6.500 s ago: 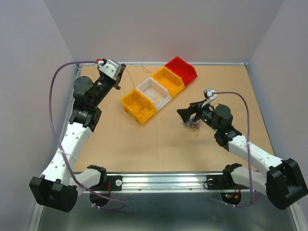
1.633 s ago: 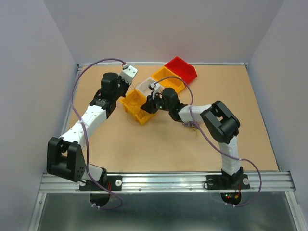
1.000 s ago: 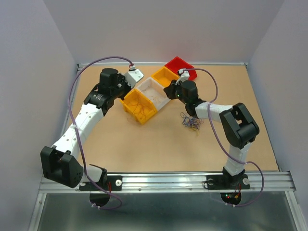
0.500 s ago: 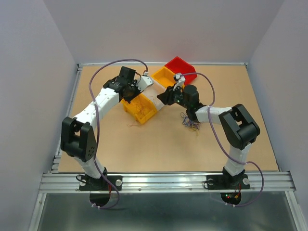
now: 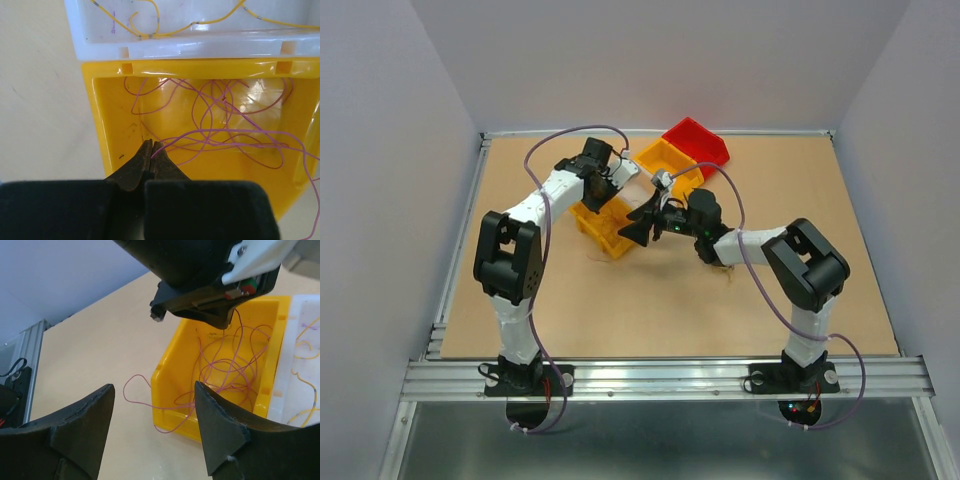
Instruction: Untangle the cables
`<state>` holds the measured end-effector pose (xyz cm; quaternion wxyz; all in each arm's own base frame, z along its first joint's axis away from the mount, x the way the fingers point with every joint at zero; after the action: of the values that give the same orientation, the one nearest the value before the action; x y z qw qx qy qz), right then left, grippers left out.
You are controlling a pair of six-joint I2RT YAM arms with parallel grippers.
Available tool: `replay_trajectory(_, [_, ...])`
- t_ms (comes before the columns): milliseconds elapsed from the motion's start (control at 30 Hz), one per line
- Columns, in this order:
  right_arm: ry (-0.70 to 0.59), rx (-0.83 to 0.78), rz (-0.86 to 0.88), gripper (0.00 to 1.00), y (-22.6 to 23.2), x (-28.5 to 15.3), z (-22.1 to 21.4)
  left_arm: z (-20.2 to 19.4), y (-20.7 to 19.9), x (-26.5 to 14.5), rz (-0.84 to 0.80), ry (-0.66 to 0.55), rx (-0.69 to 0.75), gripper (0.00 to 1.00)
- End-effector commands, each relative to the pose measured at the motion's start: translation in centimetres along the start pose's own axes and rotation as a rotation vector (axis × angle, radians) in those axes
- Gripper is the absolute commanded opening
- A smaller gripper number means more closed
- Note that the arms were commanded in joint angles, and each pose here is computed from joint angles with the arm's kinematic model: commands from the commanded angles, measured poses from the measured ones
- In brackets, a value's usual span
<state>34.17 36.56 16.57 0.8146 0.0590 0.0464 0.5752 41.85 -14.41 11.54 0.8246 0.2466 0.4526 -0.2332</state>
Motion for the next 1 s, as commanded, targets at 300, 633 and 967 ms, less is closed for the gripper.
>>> replay_trajectory(300, [-0.057, -0.054, 0.003, 0.68, -0.7, 1.8, 1.3, 0.6, 1.4, -1.5, -0.090, -0.088, -0.079, 0.35])
replay_trajectory(633, [-0.011, -0.121, 0.012, 0.83, 2.5, 1.5, -0.2, 1.4, 1.7, -4.0, -0.059, -0.169, -0.091, 0.51])
replay_trajectory(967, [-0.004, 0.012, -0.437, 0.88, 1.6, 1.3, -0.6, 4.6, 0.1, -9.9, -0.112, -0.515, -0.105, 0.60])
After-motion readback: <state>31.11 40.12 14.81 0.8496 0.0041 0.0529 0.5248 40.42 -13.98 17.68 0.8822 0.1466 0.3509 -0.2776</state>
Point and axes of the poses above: each gripper's point midway between its finger pads, its own x axis out along the fingers, its own y axis along the line the jaws close on, z = x × y, the point moved 2 cm from there along -x, back along the fingers, and after that the axes turned 10 degrees about -x, right-handed, at the moved point
